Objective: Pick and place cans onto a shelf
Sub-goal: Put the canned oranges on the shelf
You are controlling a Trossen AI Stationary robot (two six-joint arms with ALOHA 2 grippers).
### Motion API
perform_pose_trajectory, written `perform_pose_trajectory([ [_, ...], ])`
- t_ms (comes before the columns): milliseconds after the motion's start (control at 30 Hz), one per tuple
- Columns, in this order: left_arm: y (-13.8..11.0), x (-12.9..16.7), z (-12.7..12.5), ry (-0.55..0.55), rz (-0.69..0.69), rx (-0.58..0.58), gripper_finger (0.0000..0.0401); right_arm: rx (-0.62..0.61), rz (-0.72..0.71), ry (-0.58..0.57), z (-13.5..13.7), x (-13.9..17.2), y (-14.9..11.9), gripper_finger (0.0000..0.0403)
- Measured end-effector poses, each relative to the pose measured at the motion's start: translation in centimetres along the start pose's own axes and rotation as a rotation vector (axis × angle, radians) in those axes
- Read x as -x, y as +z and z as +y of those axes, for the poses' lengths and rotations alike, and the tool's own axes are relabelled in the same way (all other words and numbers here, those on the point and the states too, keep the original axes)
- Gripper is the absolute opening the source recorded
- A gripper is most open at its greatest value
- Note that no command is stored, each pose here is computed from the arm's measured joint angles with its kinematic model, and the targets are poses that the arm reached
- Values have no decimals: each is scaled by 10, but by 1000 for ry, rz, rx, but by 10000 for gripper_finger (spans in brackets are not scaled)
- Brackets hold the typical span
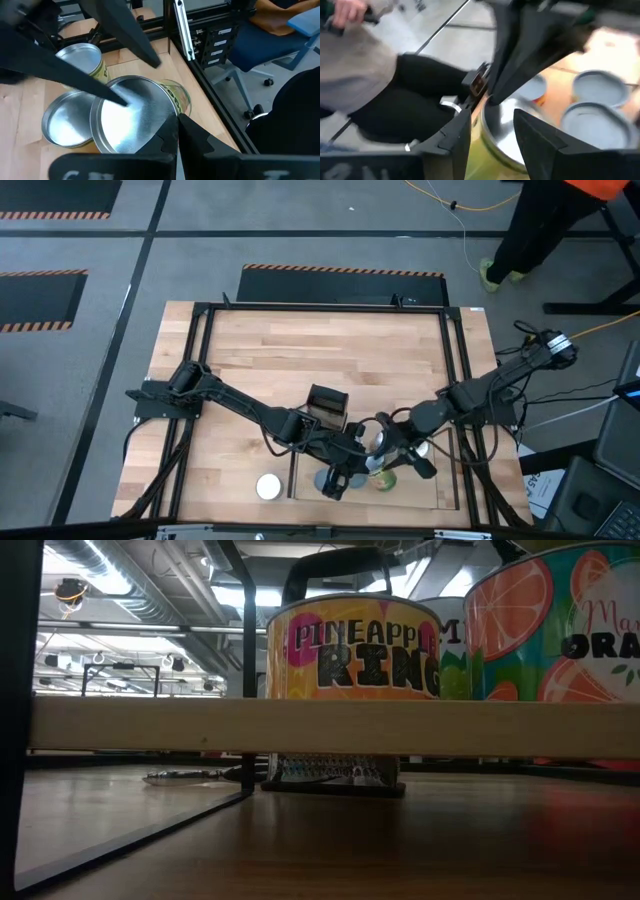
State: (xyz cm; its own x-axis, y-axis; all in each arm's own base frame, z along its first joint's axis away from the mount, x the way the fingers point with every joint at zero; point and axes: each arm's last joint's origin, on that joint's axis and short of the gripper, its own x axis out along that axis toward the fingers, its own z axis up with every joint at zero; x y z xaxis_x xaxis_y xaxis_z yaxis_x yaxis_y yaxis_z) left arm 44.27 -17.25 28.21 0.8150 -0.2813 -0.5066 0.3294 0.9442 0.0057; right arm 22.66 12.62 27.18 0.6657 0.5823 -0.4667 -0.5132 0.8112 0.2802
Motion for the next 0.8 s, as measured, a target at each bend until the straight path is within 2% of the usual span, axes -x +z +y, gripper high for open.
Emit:
perform_pose_trajectory([
  [167,0,0,0,-2,1,1,0,28,59,86,-1,-11,-6,153],
  [367,-1,0,0,-3,5,1,0,20,82,83,-3,-18,-9,148],
  [600,0,0,1,-1,1,2,0,21,83,83,-3,-19,-9,114],
  [800,0,0,1,2,0,2,0,22,83,83,-3,-19,-9,109],
])
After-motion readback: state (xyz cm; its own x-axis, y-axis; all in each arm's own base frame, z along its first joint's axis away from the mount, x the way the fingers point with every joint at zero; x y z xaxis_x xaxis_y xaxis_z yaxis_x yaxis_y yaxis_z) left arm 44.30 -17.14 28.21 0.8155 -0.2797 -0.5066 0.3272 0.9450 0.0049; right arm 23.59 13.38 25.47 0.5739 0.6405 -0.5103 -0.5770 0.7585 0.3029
